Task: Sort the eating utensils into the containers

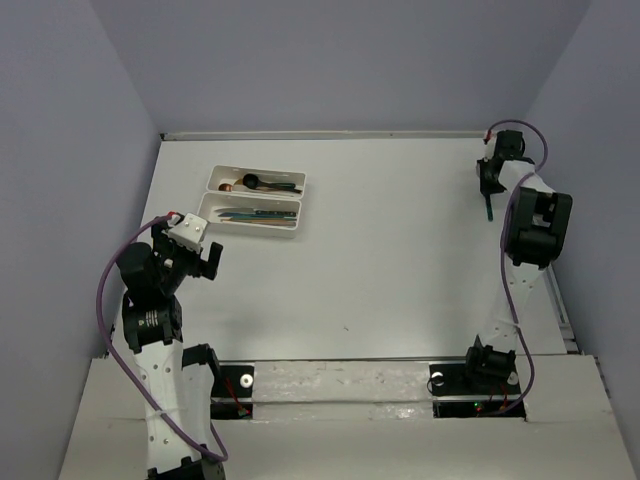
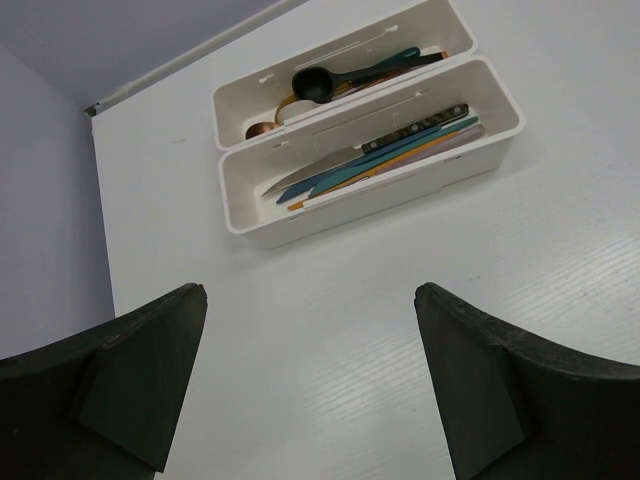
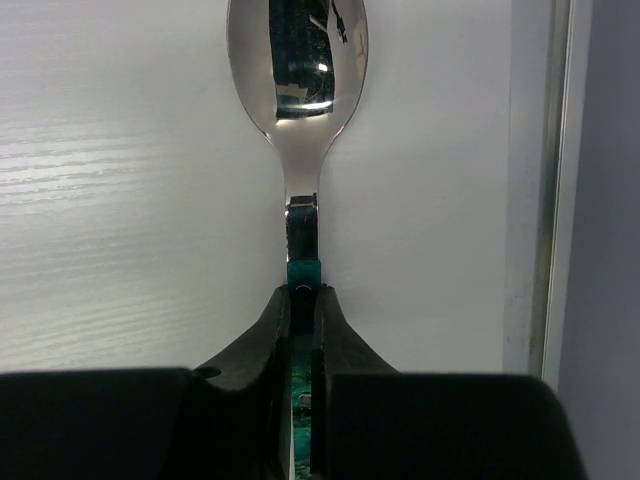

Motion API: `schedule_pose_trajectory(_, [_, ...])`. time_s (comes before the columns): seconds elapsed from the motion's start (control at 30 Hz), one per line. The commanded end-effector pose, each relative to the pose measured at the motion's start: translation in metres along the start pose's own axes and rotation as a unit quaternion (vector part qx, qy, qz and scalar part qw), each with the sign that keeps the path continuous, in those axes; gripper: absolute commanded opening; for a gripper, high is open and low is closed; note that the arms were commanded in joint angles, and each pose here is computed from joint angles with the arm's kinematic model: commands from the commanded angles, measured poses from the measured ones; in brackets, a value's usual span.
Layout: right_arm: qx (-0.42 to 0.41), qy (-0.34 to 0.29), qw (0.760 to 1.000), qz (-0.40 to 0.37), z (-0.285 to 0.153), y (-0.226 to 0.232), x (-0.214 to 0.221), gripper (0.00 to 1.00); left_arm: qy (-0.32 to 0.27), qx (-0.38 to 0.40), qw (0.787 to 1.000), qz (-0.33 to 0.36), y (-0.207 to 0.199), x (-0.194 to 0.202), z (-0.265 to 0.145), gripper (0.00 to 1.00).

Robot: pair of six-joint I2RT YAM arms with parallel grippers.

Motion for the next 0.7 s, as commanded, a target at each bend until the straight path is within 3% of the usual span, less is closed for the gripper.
schedule_pose_trajectory(0.0, [-0.040, -0.017, 0.995, -0.088, -0.028, 0.078, -0.009, 0.00, -0.025, -0.011, 1.000, 0.012, 0.009, -0.018, -0.001, 0.99])
schedule_pose_trajectory(0.07, [-0.066, -0.072, 0.991, -0.094, -0.056, 0.121, -0.045, 0.00, -0.025, -0.009, 1.000, 0.011, 0.008, -0.018, -0.001, 0.99])
schedule_pose_trajectory(0.17, [-0.182, -0.169, 0.965, -0.086, -0.131, 0.243, -0.092, 0.00, -0.025, -0.013, 1.000, 0.012, 0.009, -0.019, -0.001, 0.99])
schedule_pose_trajectory(0.2, [-0.196, -0.195, 0.959, -0.067, -0.146, 0.248, -0.110, 0.00, -0.026, -0.014, 0.999, 0.012, 0.009, -0.019, -0.001, 0.99])
schedule_pose_trajectory(0.23, [-0.248, -0.208, 0.942, -0.086, -0.169, 0.303, -0.103, 0.00, -0.024, -0.018, 1.000, 0.010, 0.010, -0.018, -0.002, 0.99])
schedule_pose_trajectory(0.3, [-0.295, -0.280, 0.908, -0.103, -0.218, 0.362, -0.120, 0.00, -0.025, -0.021, 0.999, 0.011, 0.010, -0.019, -0.003, 0.99])
schedule_pose_trajectory(0.33, [-0.324, -0.294, 0.887, -0.149, -0.228, 0.413, -0.099, 0.00, -0.023, -0.025, 0.999, 0.012, 0.011, -0.018, -0.003, 0.99])
schedule_pose_trajectory(0.43, [-0.382, -0.333, 0.834, -0.217, -0.265, 0.497, -0.063, 0.00, -0.021, -0.031, 0.999, 0.008, 0.013, -0.017, -0.003, 0.99])
schedule_pose_trajectory(0.47, [-0.392, -0.354, 0.812, -0.248, -0.274, 0.514, -0.056, 0.00, -0.022, -0.031, 0.999, 0.008, 0.013, -0.018, -0.003, 0.99])
schedule_pose_trajectory(0.57, [-0.411, -0.377, 0.775, -0.297, -0.279, 0.551, -0.023, 0.00, -0.022, -0.034, 0.999, 0.009, 0.013, -0.018, -0.004, 0.99])
schedule_pose_trajectory(0.67, [-0.430, -0.367, 0.756, -0.330, -0.273, 0.578, 0.011, 0.00, -0.023, -0.034, 0.999, 0.009, 0.013, -0.018, -0.004, 0.99])
Point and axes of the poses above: each gripper's point midway between its finger pads, its own z axis out along the fingers, its own y axis along the line the jaws close on, x = y × z, the point moved 3 cm from there along -z, back along the fingers, and after that the axes turned 13 degrees about z, right-handed, at the moved point
